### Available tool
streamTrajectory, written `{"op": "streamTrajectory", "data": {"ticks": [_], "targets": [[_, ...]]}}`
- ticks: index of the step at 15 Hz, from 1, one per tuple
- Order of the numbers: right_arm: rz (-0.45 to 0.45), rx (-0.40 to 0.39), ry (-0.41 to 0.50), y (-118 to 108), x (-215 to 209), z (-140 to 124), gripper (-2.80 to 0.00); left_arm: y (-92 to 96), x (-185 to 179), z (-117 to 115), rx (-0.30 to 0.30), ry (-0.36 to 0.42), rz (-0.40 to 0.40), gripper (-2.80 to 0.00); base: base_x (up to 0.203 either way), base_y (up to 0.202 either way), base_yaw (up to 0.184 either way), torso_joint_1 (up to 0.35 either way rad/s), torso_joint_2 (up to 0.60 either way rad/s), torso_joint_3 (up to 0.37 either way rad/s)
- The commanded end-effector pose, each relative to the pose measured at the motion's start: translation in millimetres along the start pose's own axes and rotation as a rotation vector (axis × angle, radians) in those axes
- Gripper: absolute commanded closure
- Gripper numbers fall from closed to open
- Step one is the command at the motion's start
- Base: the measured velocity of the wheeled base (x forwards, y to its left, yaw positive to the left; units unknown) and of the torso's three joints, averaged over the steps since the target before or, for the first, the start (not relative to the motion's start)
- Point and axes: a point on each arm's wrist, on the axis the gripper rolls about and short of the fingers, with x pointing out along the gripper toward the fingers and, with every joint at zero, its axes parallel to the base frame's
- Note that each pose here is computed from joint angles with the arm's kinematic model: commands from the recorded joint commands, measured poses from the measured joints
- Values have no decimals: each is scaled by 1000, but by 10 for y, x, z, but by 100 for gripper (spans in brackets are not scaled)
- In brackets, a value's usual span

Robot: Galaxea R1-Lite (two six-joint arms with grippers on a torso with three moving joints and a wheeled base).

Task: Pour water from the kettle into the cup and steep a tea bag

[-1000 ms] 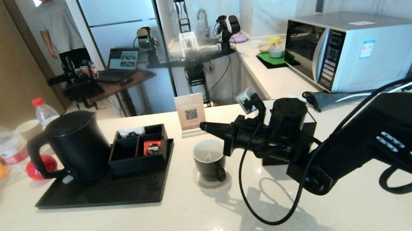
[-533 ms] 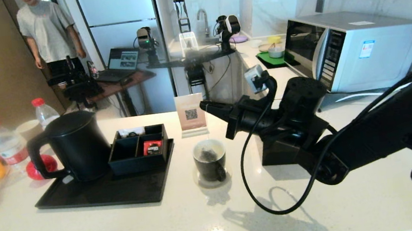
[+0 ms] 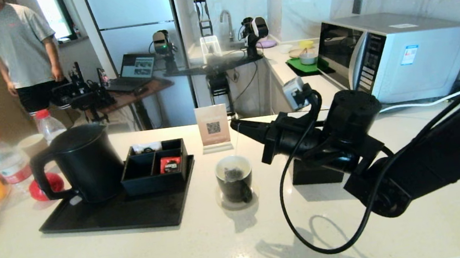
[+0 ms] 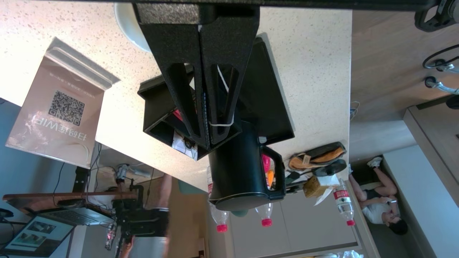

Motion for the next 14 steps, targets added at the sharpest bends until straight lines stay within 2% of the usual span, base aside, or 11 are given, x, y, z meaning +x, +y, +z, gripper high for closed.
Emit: {"op": "streamTrajectory", "data": {"ticks": [1,10,14], "targets": [[8,-5,-10,24,-12,38,0,0,0,0,0,0,0,0,0,0,0,0,0,0],[-4,0,4,15,-69,11,0,0,0,0,0,0,0,0,0,0,0,0,0,0],[-1,-11,-18,25,-67,101,0,0,0,0,0,0,0,0,0,0,0,0,0,0]]}}
